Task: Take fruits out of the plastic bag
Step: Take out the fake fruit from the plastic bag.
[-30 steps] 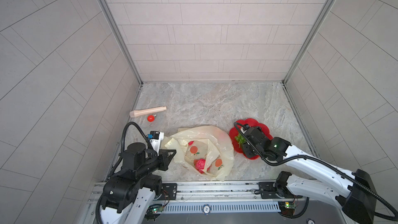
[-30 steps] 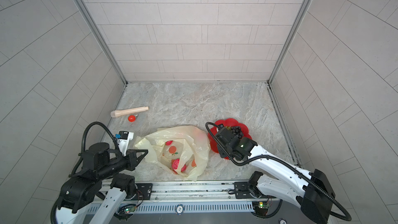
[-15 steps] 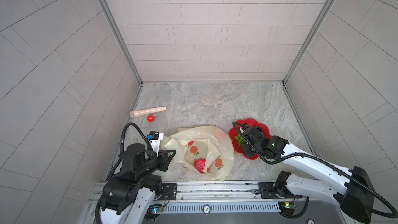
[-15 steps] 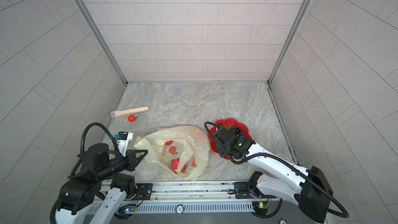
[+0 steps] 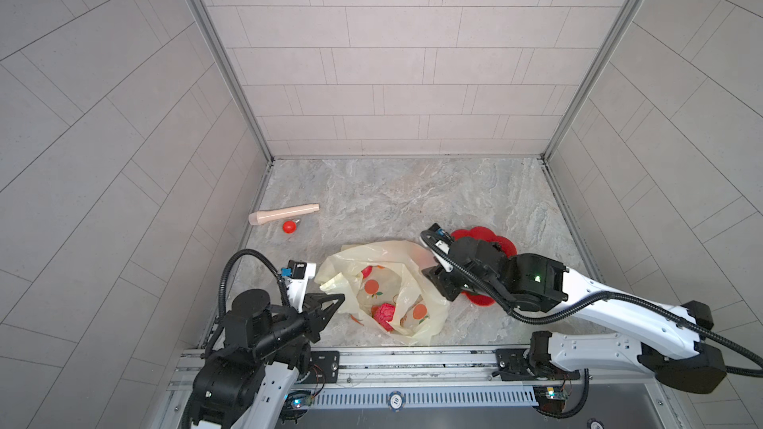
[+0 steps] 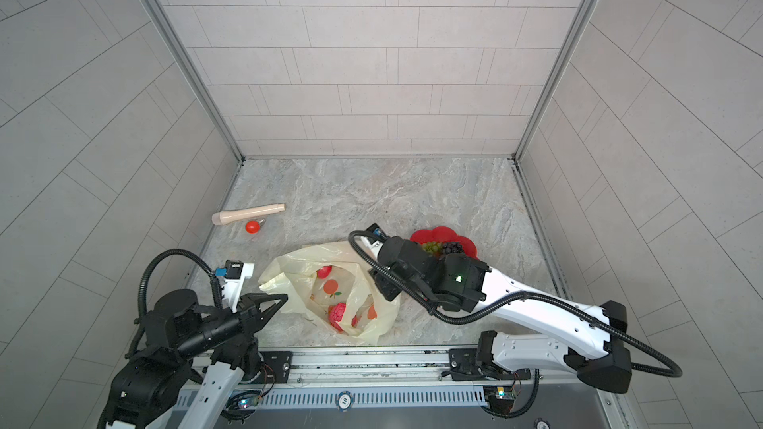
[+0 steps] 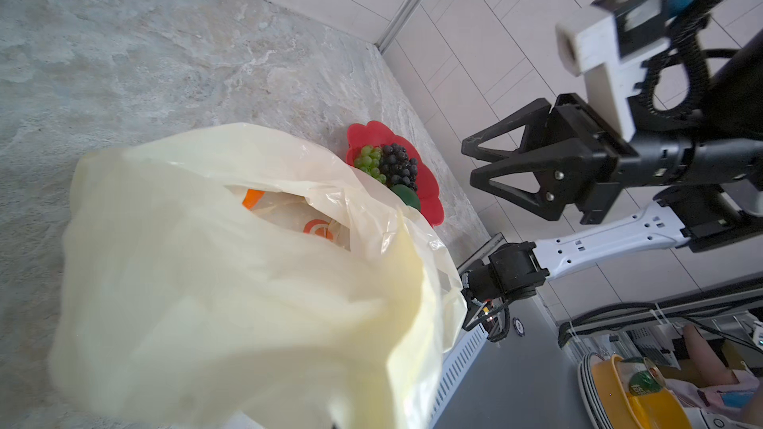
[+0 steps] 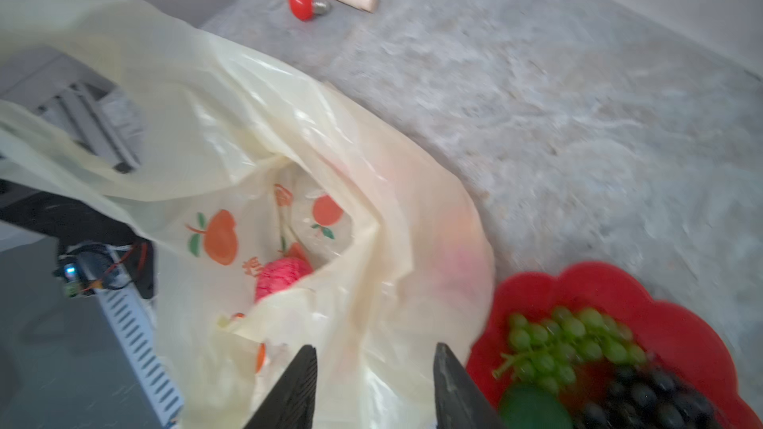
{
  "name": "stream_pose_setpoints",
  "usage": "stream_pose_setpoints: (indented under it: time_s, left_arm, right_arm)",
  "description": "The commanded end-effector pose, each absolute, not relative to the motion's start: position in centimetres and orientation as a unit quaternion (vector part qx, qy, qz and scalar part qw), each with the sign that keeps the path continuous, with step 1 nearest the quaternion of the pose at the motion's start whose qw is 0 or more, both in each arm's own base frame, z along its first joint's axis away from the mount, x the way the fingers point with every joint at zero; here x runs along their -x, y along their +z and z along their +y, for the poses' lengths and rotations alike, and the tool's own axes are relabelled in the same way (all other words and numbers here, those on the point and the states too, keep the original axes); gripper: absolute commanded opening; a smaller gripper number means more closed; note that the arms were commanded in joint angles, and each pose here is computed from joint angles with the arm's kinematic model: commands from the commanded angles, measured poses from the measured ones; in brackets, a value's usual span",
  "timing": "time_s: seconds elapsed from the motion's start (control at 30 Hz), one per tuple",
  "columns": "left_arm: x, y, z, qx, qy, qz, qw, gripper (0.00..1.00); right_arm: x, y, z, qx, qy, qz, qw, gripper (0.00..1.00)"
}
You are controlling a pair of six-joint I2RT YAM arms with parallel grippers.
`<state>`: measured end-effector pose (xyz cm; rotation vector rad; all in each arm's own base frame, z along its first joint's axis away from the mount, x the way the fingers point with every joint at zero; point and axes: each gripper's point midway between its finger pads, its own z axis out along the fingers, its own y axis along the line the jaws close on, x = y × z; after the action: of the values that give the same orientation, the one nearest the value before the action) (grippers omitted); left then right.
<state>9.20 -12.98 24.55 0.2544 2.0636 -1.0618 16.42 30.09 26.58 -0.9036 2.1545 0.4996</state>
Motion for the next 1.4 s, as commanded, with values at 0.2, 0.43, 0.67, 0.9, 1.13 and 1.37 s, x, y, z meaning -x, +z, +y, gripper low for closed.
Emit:
stream_pose_setpoints:
  time_s: [0.2, 0.43, 0.67, 0.9, 1.13, 1.37]
  left_arm:
    - [-8.6, 24.7, -13.4, -0.123, -0.422, 0.814, 0.379, 0.02]
    - [-7.9, 23.5, -13.1, -0.117, -0.417, 0.825, 0.363, 0.02]
    - [-8.1, 23.3, -13.1, -0.12, -0.412, 0.828, 0.362, 0.02]
    - [-8.5, 23.1, -13.0, -0.116, -0.406, 0.833, 0.358, 0.02]
    - [-8.4, 23.0, -13.1, -0.119, -0.409, 0.833, 0.354, 0.02]
    - [-9.1, 22.8, -12.3, -0.094, -0.387, 0.84, 0.369, 0.04]
  right_arm:
    - [-15.7, 22.1, 40.6, 0.411, 0.186, 0.823, 0.346, 0.46]
    - [-19.4, 15.4, 40.7, 0.38, 0.128, 0.855, 0.33, 0.45]
    - [-23.2, 12.0, 33.1, 0.334, 0.022, 0.89, 0.31, 0.61]
    - [-23.8, 13.2, 27.8, 0.316, -0.068, 0.885, 0.334, 0.66]
    - [-22.0, 14.7, 33.4, 0.364, 0.029, 0.862, 0.352, 0.68]
    - [-22.4, 14.4, 40.5, 0.392, 0.085, 0.842, 0.361, 0.7]
